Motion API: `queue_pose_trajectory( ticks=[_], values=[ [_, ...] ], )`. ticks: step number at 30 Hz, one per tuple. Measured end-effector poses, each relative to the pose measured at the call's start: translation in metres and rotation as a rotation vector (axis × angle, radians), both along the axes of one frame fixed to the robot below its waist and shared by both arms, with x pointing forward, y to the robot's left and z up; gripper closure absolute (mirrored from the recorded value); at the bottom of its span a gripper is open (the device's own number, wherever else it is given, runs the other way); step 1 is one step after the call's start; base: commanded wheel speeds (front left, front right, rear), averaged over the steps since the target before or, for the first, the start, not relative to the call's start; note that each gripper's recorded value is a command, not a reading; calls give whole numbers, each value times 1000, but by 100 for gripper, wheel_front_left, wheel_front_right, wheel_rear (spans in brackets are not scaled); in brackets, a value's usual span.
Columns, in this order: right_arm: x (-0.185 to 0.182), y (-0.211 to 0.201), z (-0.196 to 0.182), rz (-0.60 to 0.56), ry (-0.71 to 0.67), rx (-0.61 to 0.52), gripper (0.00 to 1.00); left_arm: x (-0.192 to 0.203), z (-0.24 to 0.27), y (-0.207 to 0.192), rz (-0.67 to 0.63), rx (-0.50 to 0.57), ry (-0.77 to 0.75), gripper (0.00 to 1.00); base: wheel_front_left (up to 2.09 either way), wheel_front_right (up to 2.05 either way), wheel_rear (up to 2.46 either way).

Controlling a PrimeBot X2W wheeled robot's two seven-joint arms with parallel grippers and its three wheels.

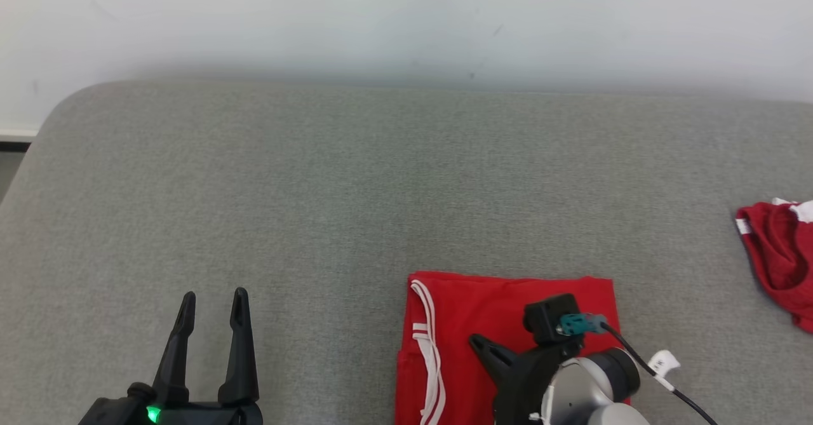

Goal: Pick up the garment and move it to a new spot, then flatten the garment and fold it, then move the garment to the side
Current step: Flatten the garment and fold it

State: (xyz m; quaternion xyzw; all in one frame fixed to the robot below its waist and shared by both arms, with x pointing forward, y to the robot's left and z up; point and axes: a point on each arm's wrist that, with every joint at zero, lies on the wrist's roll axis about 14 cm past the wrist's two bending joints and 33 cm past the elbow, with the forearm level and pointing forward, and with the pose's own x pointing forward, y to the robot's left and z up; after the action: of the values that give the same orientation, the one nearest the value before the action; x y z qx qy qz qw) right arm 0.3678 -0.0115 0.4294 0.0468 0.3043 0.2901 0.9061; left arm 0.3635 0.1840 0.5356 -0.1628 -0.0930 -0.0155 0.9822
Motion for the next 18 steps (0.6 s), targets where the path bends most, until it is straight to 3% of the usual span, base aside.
queue_pose_trajectory(
  ticks=[11,18],
  values=[
    [4,37,-25,142,63,-60,100,-12,-9,20,67,-15,31,0,0,0,0],
    [14,49,-31,174,68,-61,100,-17,-12,28,95,-23,45,0,0,0,0]
  ],
)
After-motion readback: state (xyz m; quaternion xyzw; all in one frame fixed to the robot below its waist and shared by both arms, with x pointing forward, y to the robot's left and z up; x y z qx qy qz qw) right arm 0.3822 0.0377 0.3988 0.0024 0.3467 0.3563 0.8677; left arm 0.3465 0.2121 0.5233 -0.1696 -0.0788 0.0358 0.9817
